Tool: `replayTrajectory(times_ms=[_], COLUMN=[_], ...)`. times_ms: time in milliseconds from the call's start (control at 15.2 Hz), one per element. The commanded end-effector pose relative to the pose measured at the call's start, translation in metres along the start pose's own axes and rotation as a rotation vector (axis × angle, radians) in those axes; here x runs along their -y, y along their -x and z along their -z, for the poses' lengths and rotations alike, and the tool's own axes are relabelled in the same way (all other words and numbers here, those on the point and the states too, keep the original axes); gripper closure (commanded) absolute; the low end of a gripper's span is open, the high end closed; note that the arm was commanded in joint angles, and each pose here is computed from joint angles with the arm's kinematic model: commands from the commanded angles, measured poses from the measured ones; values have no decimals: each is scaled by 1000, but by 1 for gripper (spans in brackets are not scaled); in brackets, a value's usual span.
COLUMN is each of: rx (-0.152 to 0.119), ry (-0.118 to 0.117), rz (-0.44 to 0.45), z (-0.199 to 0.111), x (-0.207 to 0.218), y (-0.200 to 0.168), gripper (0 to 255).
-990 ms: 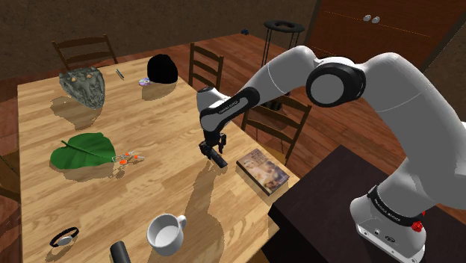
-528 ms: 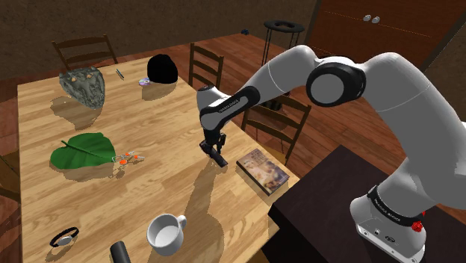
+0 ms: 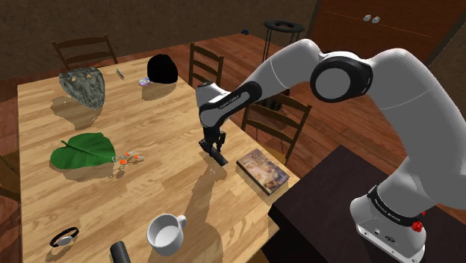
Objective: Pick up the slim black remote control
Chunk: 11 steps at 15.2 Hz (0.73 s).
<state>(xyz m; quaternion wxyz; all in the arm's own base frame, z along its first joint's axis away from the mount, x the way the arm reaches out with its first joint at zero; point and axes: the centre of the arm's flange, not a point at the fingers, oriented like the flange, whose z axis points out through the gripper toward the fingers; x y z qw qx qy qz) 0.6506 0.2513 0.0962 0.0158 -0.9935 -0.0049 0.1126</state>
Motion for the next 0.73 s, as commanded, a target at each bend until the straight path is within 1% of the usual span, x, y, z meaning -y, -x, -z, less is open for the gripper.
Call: replayTrajectory(times_ms=[0, 528, 660], rx=[0, 0, 0], ry=[0, 0, 0], rz=[0, 0, 0], z=[11, 52, 53], x=[-1, 1, 1], y=[3, 13, 13], gripper=[255, 255, 255])
